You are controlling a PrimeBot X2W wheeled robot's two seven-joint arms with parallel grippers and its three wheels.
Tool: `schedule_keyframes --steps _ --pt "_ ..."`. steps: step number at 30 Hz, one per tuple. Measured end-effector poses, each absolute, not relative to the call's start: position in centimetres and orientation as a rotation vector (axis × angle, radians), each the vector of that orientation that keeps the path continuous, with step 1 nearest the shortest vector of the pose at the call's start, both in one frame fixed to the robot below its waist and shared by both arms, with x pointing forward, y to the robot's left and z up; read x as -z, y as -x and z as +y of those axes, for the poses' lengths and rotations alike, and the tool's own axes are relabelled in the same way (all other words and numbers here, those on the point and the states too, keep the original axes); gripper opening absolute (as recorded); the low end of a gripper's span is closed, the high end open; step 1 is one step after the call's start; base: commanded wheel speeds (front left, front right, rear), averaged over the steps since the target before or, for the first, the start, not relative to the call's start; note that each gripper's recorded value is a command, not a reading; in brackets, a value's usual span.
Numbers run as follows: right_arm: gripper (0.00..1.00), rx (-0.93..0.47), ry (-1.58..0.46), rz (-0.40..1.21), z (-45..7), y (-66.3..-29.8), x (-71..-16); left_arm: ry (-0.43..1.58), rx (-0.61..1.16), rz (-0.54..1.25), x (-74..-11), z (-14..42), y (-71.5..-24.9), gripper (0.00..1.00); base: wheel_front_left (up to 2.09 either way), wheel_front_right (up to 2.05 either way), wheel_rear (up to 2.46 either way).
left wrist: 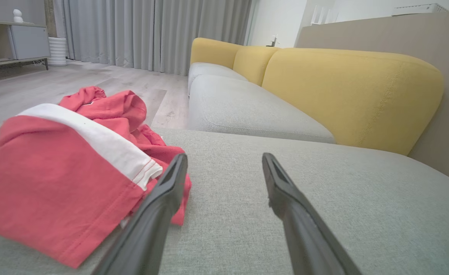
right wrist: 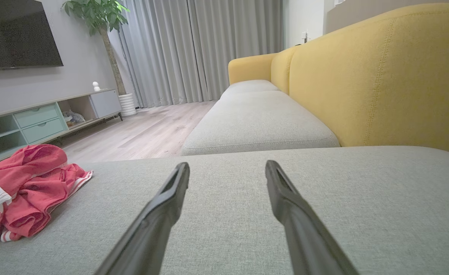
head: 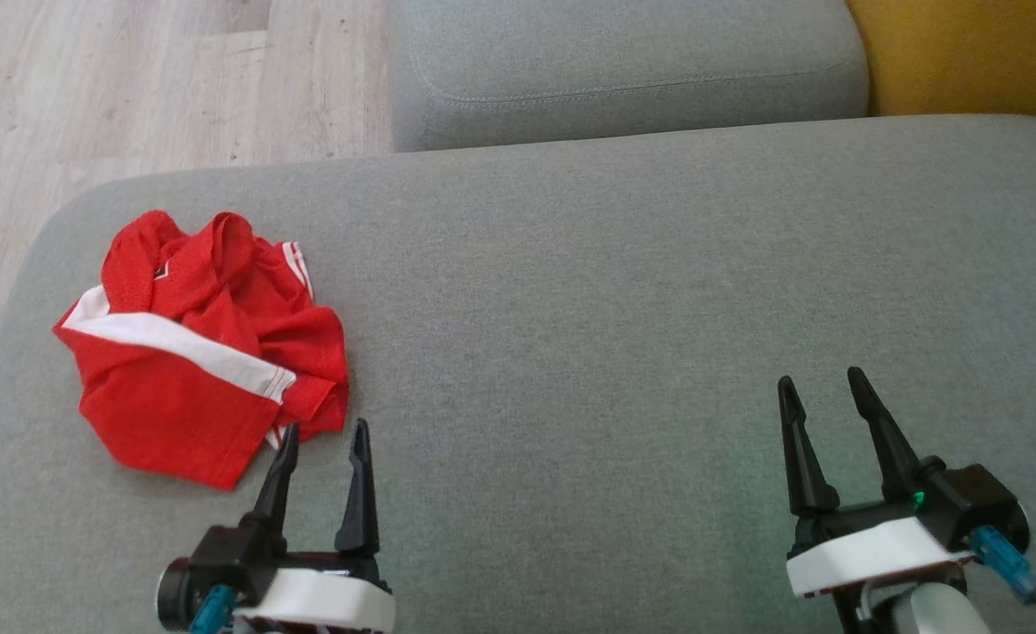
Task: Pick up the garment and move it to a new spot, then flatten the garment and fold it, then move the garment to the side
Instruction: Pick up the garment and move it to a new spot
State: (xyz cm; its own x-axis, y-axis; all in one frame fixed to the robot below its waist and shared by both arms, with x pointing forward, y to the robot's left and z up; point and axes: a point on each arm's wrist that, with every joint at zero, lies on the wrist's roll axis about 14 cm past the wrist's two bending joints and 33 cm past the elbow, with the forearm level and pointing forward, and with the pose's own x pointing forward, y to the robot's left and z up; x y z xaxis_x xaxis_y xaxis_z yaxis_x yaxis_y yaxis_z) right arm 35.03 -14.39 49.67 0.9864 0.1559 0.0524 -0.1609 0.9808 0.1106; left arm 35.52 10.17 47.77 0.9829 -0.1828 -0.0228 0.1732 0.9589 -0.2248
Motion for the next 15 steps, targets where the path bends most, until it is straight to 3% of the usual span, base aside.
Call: schedule_keyframes --steps 15 --pt "1.00 -0.277 -0.148 -0.044 -10.5 -35.8 -50.0 0.226 0.084 0.028 -47.9 13.4 -34.4 1.00 0.00 0.00 0.00"
